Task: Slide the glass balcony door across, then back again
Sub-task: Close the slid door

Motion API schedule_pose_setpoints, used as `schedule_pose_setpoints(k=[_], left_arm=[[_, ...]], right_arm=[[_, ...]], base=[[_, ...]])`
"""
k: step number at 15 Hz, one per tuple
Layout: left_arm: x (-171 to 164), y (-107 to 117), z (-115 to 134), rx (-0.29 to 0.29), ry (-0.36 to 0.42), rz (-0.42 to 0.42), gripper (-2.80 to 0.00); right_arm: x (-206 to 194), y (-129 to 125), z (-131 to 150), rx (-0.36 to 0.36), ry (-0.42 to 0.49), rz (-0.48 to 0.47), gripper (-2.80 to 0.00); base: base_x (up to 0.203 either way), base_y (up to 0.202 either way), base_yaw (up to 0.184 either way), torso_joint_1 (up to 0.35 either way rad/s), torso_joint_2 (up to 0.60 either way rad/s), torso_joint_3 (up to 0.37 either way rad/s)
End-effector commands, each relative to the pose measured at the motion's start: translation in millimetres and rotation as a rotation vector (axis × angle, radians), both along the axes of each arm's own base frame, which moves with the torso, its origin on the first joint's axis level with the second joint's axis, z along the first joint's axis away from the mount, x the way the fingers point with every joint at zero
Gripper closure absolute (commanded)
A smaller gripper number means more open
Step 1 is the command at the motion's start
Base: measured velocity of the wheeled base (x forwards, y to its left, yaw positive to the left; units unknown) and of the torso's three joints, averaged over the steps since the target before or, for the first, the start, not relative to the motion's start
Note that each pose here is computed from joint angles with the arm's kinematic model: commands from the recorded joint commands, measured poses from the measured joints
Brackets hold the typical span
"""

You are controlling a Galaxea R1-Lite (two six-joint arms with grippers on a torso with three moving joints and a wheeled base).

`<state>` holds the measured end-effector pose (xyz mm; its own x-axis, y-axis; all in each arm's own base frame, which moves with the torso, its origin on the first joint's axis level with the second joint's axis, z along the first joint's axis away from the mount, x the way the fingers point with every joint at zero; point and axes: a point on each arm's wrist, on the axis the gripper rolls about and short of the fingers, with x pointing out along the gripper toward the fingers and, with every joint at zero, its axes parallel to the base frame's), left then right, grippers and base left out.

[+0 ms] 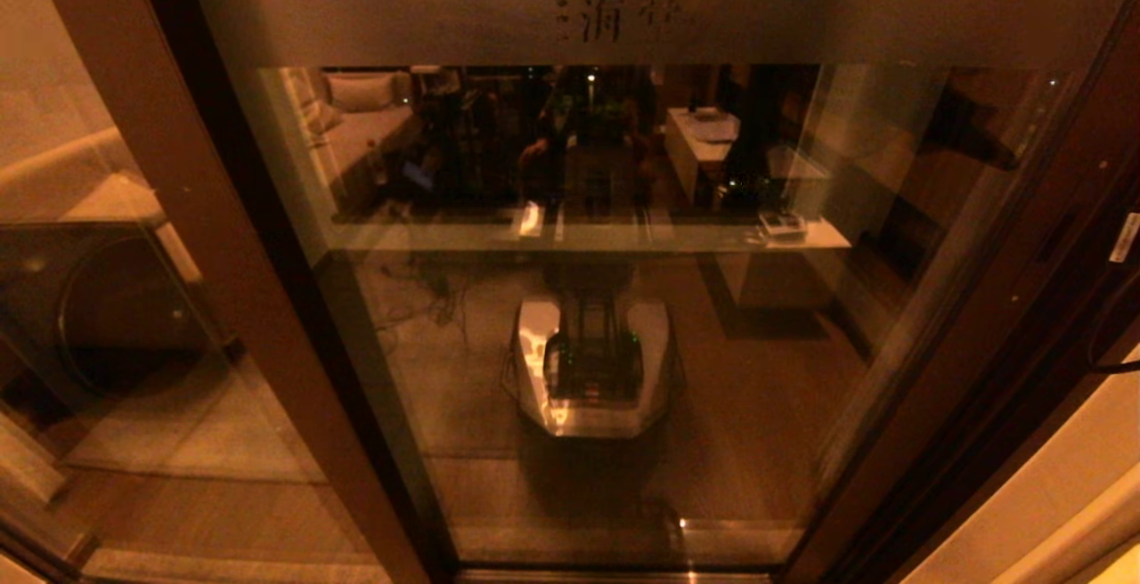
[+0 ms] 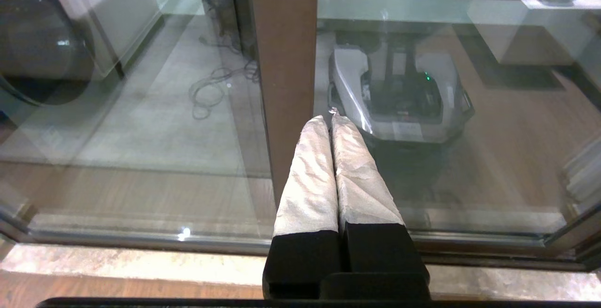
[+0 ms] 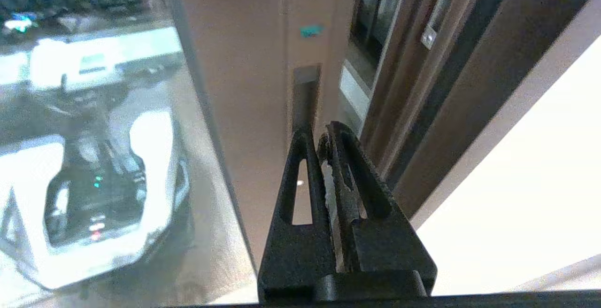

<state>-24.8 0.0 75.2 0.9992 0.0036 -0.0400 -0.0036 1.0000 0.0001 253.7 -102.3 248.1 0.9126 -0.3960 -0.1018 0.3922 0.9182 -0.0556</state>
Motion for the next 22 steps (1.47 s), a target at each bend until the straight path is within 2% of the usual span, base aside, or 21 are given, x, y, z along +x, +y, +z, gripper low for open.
schedule_pose_setpoints(k=[1, 4, 6, 10, 14, 22], left_arm=[[0, 0, 0, 0.0, 0.0, 0.001, 0.0], [0, 0, 0, 0.0, 0.0, 0.001, 0.0], [0, 0, 0, 0.0, 0.0, 0.001, 0.0], [0, 0, 0, 0.0, 0.0, 0.001, 0.0], [0, 0, 0, 0.0, 0.0, 0.001, 0.0], [0, 0, 0, 0.0, 0.0, 0.001, 0.0]], right_arm=[[7, -3, -3, -0.006, 0.031, -0.012, 0.0], [34, -14, -19, 0.026, 0.12, -0.053, 0.0], [46, -19, -22, 0.058, 0.118, -0.066, 0.0], [51, -15, -25, 0.076, 0.115, -0.047, 0.0], [54, -6, -24, 0.085, 0.11, -0.022, 0.0], [71, -16, -29, 0.085, 0.109, -0.042, 0.0]], base=[[0.0, 0.0, 0.0, 0.0, 0.0, 0.0], [0.0, 0.0, 0.0, 0.0, 0.0, 0.0], [0.0, 0.0, 0.0, 0.0, 0.0, 0.0], [0.0, 0.0, 0.0, 0.0, 0.0, 0.0], [0.0, 0.0, 0.0, 0.0, 0.0, 0.0], [0.0, 0.0, 0.0, 0.0, 0.0, 0.0]])
